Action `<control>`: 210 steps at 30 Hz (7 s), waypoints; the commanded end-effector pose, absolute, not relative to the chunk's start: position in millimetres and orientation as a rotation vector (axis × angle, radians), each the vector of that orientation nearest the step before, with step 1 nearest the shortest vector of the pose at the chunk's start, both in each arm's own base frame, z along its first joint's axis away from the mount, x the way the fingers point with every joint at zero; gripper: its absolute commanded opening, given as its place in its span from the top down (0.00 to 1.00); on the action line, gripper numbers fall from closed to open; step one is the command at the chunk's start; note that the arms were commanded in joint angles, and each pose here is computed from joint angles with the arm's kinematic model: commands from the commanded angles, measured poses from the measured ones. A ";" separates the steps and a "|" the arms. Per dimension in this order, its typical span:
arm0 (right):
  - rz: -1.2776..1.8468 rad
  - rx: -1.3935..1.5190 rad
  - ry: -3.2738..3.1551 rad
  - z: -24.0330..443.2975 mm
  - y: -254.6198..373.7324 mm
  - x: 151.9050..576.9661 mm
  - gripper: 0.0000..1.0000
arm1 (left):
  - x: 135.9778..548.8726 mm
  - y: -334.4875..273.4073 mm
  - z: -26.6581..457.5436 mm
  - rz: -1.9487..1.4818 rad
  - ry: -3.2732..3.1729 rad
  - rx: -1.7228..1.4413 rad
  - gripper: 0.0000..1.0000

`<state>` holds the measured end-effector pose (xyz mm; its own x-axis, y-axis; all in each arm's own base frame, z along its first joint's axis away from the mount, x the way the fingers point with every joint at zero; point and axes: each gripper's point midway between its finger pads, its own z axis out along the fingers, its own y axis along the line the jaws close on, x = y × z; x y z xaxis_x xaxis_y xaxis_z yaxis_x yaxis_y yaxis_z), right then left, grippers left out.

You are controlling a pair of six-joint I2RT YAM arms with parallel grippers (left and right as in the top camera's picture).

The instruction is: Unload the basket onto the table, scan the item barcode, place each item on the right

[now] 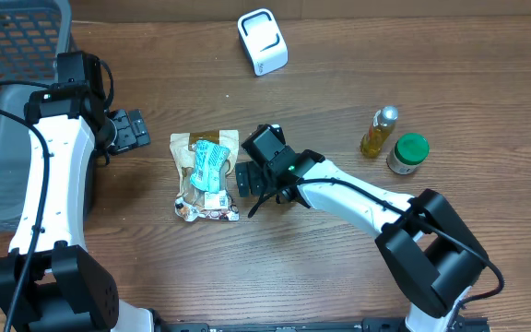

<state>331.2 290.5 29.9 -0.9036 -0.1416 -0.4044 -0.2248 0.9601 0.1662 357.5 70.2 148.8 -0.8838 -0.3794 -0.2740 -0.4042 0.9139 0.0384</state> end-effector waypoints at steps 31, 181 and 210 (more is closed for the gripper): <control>0.226 -0.231 2.621 29.9 291.5 353.3 0.49 | 360.7 73.4 160.8 0.153 2.781 -0.570 0.00; 0.368 -0.174 2.791 58.8 225.0 366.4 0.96 | 360.7 73.4 160.8 0.153 2.780 -0.571 0.00; 0.578 -0.620 2.697 71.0 269.8 346.9 0.96 | 360.7 73.4 160.8 0.153 2.781 -0.570 0.00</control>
<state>343.6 255.2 46.9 -0.8993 -0.3063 -0.3122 -0.4003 0.8640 0.3053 357.5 70.3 148.8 -0.8839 -0.3790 -0.2741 -0.4039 0.9140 0.0389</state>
